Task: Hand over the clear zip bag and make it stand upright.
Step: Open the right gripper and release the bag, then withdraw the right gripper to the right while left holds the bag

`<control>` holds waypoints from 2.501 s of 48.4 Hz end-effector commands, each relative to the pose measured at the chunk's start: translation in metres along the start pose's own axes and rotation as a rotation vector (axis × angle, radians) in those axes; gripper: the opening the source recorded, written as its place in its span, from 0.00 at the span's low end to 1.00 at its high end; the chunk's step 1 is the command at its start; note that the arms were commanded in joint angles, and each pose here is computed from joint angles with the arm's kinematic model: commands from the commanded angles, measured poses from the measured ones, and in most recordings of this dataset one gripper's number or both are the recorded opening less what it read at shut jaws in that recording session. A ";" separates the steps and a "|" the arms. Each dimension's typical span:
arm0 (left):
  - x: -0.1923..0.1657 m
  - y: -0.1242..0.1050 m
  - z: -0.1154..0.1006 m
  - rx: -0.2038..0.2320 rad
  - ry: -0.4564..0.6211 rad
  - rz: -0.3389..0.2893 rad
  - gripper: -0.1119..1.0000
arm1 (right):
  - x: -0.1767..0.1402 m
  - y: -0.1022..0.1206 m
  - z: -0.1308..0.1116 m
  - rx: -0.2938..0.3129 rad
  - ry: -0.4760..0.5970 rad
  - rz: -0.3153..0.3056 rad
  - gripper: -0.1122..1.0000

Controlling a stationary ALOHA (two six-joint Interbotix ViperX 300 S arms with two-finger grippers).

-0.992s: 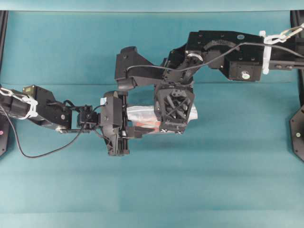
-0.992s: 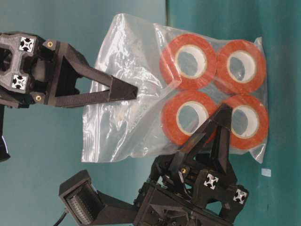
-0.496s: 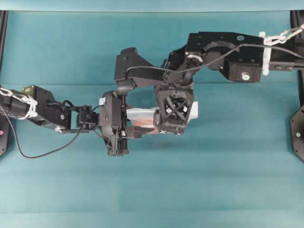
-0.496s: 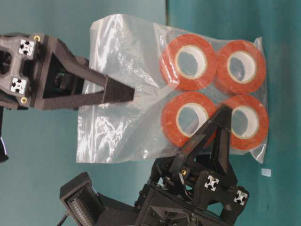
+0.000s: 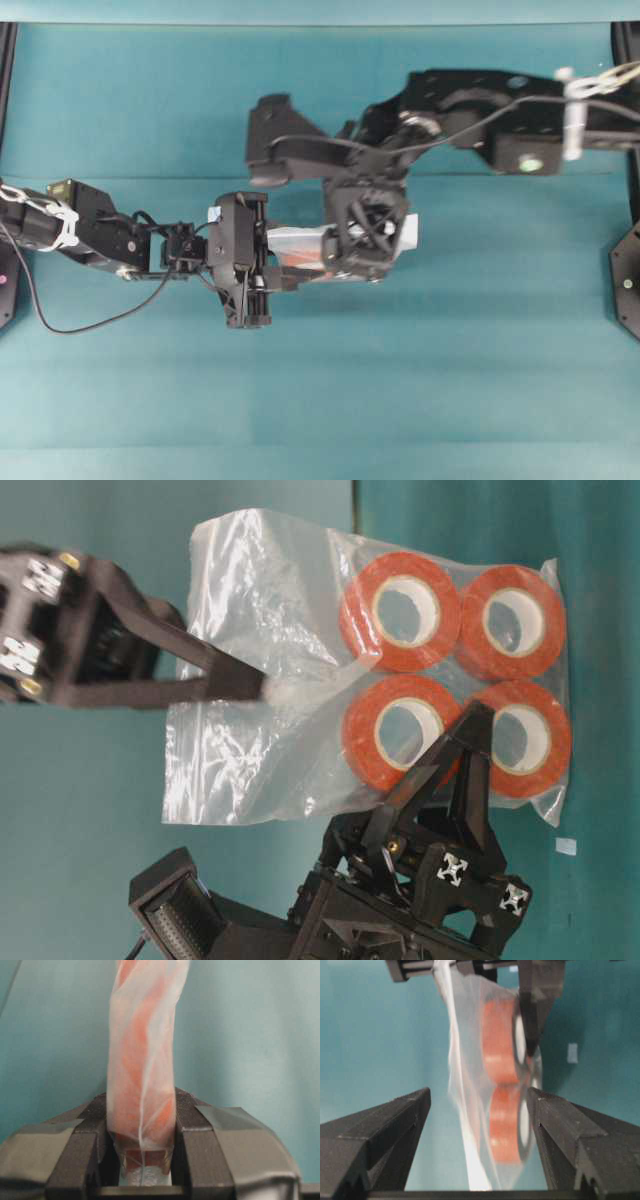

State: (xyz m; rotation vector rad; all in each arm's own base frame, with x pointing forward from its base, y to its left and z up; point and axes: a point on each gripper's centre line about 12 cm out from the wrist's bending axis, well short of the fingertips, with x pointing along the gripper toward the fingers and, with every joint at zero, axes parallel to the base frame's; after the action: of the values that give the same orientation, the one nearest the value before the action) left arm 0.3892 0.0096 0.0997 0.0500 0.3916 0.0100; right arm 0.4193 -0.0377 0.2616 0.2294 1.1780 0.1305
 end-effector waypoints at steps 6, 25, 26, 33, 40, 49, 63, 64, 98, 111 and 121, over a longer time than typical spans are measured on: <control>0.000 0.001 0.004 0.003 -0.012 0.000 0.30 | -0.045 0.000 -0.009 0.013 -0.105 -0.022 0.87; 0.000 0.001 0.005 0.000 -0.014 0.000 0.30 | -0.067 0.007 -0.041 0.009 -0.214 -0.046 0.87; 0.000 0.001 0.005 0.000 -0.009 0.000 0.30 | -0.069 0.008 -0.042 0.005 -0.227 -0.048 0.87; 0.000 0.001 0.002 -0.004 0.020 -0.001 0.30 | -0.076 0.009 -0.054 -0.001 -0.317 -0.069 0.87; 0.000 0.001 0.002 -0.007 0.028 -0.002 0.30 | -0.079 0.013 -0.067 -0.012 -0.380 -0.080 0.87; 0.000 0.001 0.003 -0.009 0.028 0.000 0.30 | -0.089 0.014 -0.082 -0.013 -0.486 -0.102 0.87; 0.000 0.001 0.002 -0.009 0.034 0.000 0.30 | -0.090 0.013 -0.106 -0.005 -0.563 -0.121 0.87; 0.000 0.001 0.002 -0.009 0.034 0.000 0.30 | -0.088 0.013 -0.108 -0.001 -0.555 -0.119 0.87; 0.000 -0.001 0.002 -0.008 0.037 -0.005 0.30 | -0.084 0.019 -0.114 -0.021 -0.541 -0.106 0.87; 0.000 -0.001 0.002 -0.005 0.035 -0.006 0.30 | -0.083 0.019 -0.114 -0.019 -0.538 -0.105 0.87; 0.000 -0.002 0.001 -0.005 0.038 -0.008 0.30 | -0.082 0.019 -0.115 -0.020 -0.529 -0.103 0.87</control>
State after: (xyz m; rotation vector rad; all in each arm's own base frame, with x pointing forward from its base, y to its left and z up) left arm 0.3885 0.0095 0.0984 0.0430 0.4360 0.0096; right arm 0.2823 -0.0255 0.2918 0.1720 0.6811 -0.0143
